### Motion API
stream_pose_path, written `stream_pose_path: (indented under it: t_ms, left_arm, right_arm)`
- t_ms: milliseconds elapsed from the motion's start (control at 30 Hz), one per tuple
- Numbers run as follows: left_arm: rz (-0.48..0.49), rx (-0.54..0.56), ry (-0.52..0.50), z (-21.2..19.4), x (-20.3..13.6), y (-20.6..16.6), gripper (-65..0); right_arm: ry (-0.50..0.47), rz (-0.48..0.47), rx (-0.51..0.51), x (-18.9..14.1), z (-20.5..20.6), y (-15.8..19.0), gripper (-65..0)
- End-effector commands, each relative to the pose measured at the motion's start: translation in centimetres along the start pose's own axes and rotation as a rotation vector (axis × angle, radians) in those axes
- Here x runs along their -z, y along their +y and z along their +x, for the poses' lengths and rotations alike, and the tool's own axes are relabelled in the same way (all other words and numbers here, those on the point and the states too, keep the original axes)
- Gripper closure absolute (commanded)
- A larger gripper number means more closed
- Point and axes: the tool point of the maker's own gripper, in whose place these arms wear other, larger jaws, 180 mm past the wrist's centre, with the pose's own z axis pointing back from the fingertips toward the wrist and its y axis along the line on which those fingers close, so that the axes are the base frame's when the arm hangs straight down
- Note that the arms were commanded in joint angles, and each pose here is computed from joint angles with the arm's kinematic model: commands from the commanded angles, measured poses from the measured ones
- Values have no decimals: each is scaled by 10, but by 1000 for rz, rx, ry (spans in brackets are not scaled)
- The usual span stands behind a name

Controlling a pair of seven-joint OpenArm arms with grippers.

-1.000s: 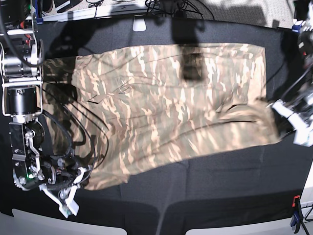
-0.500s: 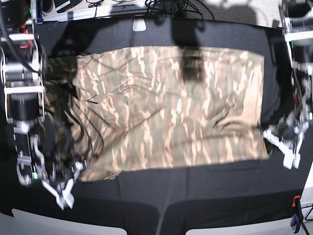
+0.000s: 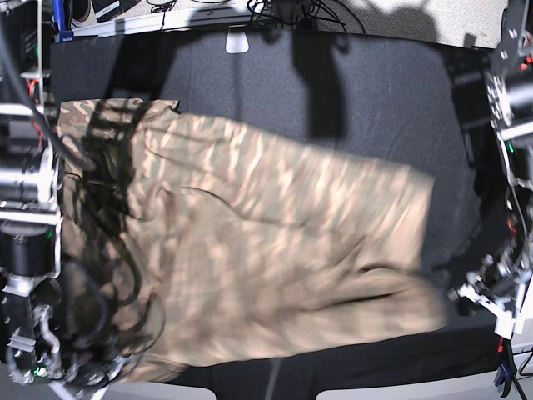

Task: Layout the t-shirt on the table in an organized manner, then fold the t-shirt properly
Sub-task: 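Lift and unfold the strip with both grippers, spreading it wide, then pull the shirt corner outward with the left gripper to flatten it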

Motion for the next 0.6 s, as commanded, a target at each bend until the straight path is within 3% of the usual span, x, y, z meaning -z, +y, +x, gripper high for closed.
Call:
stream_pose_path:
  t_ms: [0,200,367,467,500,567]
  left_arm:
    - [-11,5,-81,35,-3,-1,0]
    - [-17,-3,-42,28,-1,-4,0]
    - [-36,-8,15,15,3,-12,0]
    - [-60,-22,48,6,8,-24,-185]
    - [-68,-25,63,2,9,-29,-223]
    - [-87,-31,98,-7,13,-39,-236]
  right_arm:
    - [-98,-27,5,-17,38,-12,0]
    - [-68,-19,-6,-14,36,-4,0]
    - [10,-136,-45,-11,19,-22,0]
    - [51,-209,-56,-14,12,-35,0]
    - [58,-218,-63,-14,11,-37,0]
    - [64,-228,-72,-14,11,-38,0]
